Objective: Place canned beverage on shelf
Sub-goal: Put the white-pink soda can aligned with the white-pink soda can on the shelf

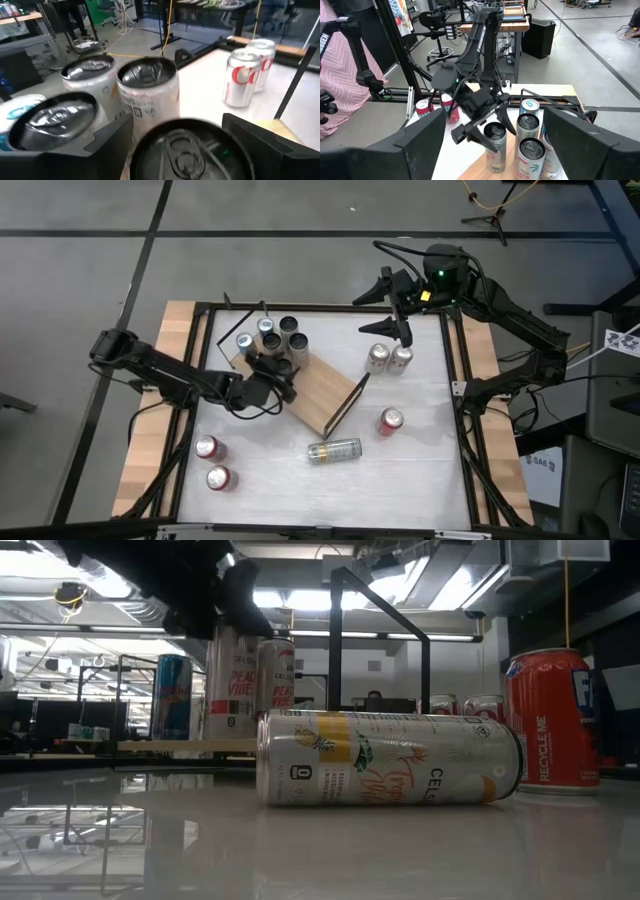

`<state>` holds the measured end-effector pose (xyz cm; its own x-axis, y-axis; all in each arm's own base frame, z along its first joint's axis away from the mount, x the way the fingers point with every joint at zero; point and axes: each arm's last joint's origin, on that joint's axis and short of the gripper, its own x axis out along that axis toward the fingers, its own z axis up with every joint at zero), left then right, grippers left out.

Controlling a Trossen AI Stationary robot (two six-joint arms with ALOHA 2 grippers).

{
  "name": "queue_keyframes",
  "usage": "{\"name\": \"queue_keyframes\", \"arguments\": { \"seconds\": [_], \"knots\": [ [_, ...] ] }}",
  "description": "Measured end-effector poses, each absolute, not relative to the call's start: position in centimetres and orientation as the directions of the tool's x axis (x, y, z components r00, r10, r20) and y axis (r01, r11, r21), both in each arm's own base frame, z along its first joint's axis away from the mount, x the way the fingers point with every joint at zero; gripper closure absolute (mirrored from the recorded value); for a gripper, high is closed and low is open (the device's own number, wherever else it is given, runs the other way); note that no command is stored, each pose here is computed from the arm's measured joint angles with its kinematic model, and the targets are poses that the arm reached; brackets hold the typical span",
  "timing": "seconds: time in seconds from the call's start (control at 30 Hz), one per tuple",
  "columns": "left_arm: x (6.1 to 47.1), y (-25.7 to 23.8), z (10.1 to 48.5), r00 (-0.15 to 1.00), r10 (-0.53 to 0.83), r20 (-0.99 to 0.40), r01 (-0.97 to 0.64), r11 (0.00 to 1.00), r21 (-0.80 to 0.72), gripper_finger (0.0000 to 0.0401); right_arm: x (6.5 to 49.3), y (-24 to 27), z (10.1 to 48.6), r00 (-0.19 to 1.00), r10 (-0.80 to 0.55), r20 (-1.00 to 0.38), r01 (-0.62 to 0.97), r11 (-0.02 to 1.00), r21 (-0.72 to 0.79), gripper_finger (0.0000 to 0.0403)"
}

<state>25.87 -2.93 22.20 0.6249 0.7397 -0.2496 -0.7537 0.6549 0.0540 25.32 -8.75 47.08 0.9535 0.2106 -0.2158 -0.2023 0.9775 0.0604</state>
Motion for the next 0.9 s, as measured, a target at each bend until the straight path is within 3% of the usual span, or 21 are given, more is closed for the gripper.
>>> {"name": "queue_keyframes", "arguments": {
  "seconds": [0.6, 0.9],
  "knots": [
    [25.4, -3.1, 23.5, 0.701, 0.667, -0.253, -0.689, 0.724, -0.002, 0.0106, 25.3, -8.8, 47.1, 0.953, 0.210, -0.216, -0.202, 0.978, 0.061, 0.0072],
    [25.2, -3.0, 23.7, 0.692, 0.680, -0.244, -0.701, 0.713, -0.003, 0.0106, 25.3, -8.7, 46.8, 0.947, 0.213, -0.239, -0.200, 0.977, 0.077, 0.0072]
  ]
}}
